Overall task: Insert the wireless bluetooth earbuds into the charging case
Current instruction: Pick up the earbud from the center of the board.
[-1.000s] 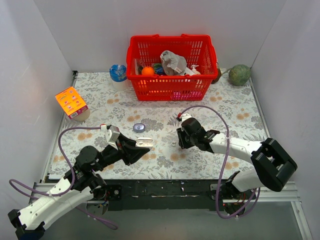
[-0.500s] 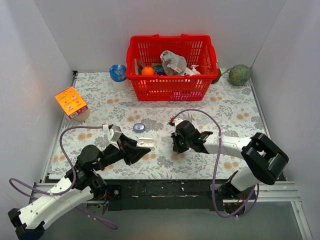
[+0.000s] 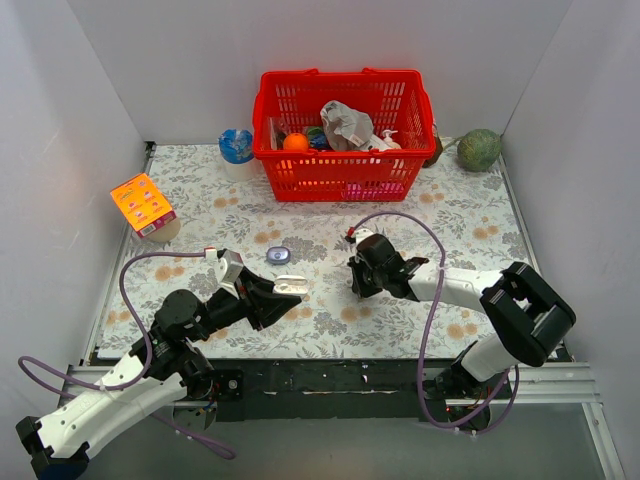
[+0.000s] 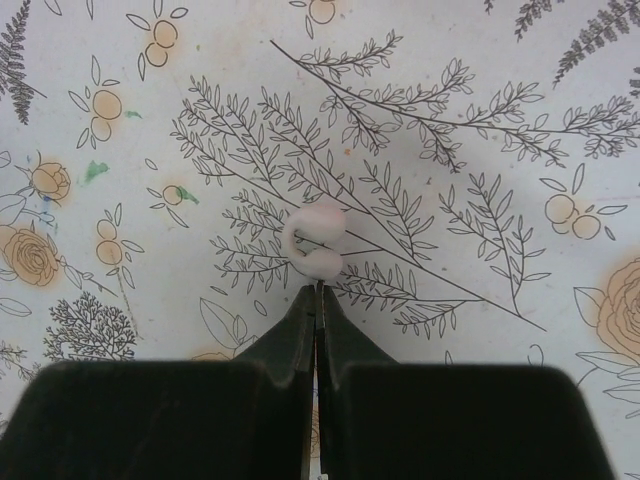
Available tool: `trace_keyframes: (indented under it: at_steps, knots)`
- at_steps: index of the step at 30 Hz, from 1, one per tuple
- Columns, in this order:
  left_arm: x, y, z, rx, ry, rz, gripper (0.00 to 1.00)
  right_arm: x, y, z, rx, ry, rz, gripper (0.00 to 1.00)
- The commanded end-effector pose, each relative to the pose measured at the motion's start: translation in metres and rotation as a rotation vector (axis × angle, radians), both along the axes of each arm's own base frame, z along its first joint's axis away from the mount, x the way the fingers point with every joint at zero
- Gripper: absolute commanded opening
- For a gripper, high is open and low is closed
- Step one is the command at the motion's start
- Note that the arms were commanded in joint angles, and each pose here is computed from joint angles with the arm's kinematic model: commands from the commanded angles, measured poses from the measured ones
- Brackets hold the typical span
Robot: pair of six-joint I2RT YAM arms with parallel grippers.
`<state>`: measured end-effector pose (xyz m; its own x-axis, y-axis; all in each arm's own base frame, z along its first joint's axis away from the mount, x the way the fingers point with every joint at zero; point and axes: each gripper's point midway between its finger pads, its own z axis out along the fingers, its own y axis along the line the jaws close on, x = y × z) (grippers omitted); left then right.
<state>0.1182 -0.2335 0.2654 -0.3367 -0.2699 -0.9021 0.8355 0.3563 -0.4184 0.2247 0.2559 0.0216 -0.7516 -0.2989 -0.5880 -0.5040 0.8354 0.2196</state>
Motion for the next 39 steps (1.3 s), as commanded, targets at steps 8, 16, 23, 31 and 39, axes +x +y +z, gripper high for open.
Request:
trace_keyframes:
  at_steps: [8, 16, 23, 31, 39]
  knots:
    - [-0.003, -0.003, -0.003, 0.010, 0.003, -0.024, 0.00, 0.003, 0.005, 0.044, 0.062, -0.125, 0.057, 0.32]
    - [-0.002, -0.002, -0.002, 0.005, 0.004, -0.016, 0.00, 0.010, 0.021, 0.057, -0.011, -0.150, 0.188, 0.44]
    - [-0.003, -0.001, -0.001, 0.001, 0.002, -0.015, 0.00, 0.011, 0.024, 0.035, -0.068, -0.094, 0.226, 0.44]
    - [-0.003, -0.001, -0.001, 0.001, 0.006, -0.015, 0.00, 0.012, 0.028, 0.032, -0.064, -0.087, 0.231, 0.45]
    - [-0.002, -0.001, -0.001, -0.001, 0.007, -0.012, 0.00, 0.016, 0.032, 0.038, -0.043, -0.106, 0.221, 0.45]
